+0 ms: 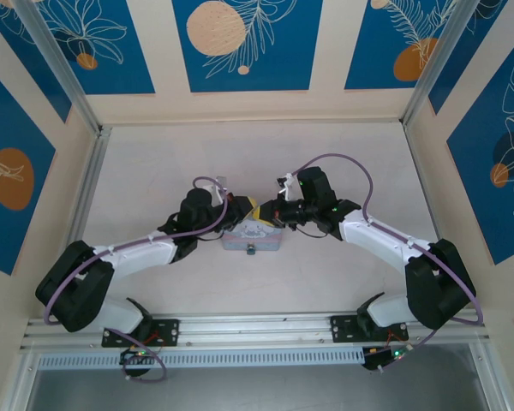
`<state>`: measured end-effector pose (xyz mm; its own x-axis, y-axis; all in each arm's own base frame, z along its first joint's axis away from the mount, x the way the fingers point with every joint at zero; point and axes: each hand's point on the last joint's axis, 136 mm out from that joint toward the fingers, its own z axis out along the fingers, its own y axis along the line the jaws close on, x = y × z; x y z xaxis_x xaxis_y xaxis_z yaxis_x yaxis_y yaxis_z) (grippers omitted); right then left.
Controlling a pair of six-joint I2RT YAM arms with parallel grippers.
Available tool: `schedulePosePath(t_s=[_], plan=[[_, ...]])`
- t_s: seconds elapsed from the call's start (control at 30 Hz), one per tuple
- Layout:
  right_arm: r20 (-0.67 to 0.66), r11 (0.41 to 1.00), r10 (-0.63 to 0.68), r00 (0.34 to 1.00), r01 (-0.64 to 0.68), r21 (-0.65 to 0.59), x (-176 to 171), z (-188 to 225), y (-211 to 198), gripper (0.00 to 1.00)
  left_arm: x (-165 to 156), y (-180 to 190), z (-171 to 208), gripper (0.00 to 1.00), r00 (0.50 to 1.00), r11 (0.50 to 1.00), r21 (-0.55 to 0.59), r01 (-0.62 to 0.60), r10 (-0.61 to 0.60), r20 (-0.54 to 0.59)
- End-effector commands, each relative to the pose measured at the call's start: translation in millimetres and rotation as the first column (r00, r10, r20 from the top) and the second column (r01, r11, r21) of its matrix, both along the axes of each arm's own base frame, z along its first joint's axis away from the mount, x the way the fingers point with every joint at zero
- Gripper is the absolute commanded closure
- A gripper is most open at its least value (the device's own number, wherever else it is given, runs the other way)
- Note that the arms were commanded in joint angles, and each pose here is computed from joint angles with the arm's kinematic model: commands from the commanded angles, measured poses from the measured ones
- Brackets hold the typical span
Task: Unlock the padlock with the key
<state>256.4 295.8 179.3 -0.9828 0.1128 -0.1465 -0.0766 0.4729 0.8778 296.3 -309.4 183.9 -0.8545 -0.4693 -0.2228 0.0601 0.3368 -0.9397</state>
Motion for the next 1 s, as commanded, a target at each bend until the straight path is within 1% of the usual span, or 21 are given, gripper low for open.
schedulePosePath(t_s=[0.0, 0.13, 0.17, 0.2, 0.27, 0.3, 0.33, 0.37, 0.4, 0.47, 0.67, 0.77, 0.83, 0.97], plan=[[0.02, 0.999, 0.02, 1.0, -0.021, 0.025, 0, 10, 5, 1.0, -4, -13, 12, 1.0, 0.998, 0.999, -0.023, 0.04, -0.039, 0.04], [0.02, 1.0, 0.017, 1.0, -0.018, 0.023, 2, 10, 3, 1.0, -5, -10, 6, 1.0, 0.999, 0.999, -0.013, 0.032, -0.031, 0.03], [0.02, 1.0, 0.018, 1.0, -0.019, 0.023, 2, 10, 3, 1.0, -5, -8, 4, 0.98, 0.999, 1.0, -0.005, 0.024, -0.024, 0.022], [0.02, 1.0, 0.018, 1.0, -0.018, 0.023, 2, 11, 3, 1.0, -5, -7, 2, 0.92, 1.0, 1.0, 0.0, 0.018, -0.018, 0.022], [0.02, 1.0, 0.017, 1.0, -0.018, 0.021, 1, 10, 1, 1.0, -6, -7, 1, 0.87, 1.0, 1.0, 0.003, 0.017, -0.017, 0.019], [0.018, 1.0, 0.013, 1.0, -0.013, 0.019, 1, 10, -1, 1.0, -5, -7, 2, 0.79, 1.0, 1.0, 0.001, 0.018, -0.018, 0.021], [0.015, 1.0, 0.011, 1.0, -0.011, 0.02, 1, 9, -2, 1.0, -5, -7, 2, 0.66, 1.0, 1.0, 0.002, 0.019, -0.019, 0.018], [0.013, 1.0, 0.005, 1.0, -0.005, 0.021, 1, 10, -4, 1.0, -6, -7, 2, 0.56, 1.0, 1.0, 0.003, 0.018, -0.018, 0.019], [0.015, 1.0, -0.001, 1.0, 0.001, 0.022, 2, 10, -5, 1.0, -6, -6, 1, 0.48, 1.0, 1.0, 0.006, 0.014, -0.014, 0.016], [0.021, 1.0, -0.003, 1.0, 0.002, 0.027, 1, 13, -7, 1.0, -6, -5, 1, 0.39, 1.0, 1.0, 0.007, 0.01, -0.011, 0.017], [0.027, 0.999, 0.008, 1.0, -0.009, 0.034, 1, 15, -7, 1.0, -5, -7, 7, 0.35, 1.0, 1.0, -0.002, 0.02, -0.02, 0.023], [0.026, 0.999, 0.009, 1.0, -0.01, 0.035, 1, 15, -7, 1.0, -5, -11, 7, 0.35, 0.999, 0.999, -0.017, 0.029, -0.028, 0.02], [0.026, 0.999, 0.006, 1.0, -0.007, 0.033, 1, 15, -7, 1.0, -4, -12, 9, 0.41, 0.999, 0.999, -0.029, 0.03, -0.03, 0.022], [0.024, 1.0, 0.002, 1.0, -0.003, 0.031, 2, 14, -8, 1.0, -5, -12, 9, 0.6, 0.999, 0.999, -0.036, 0.027, -0.026, 0.019]])
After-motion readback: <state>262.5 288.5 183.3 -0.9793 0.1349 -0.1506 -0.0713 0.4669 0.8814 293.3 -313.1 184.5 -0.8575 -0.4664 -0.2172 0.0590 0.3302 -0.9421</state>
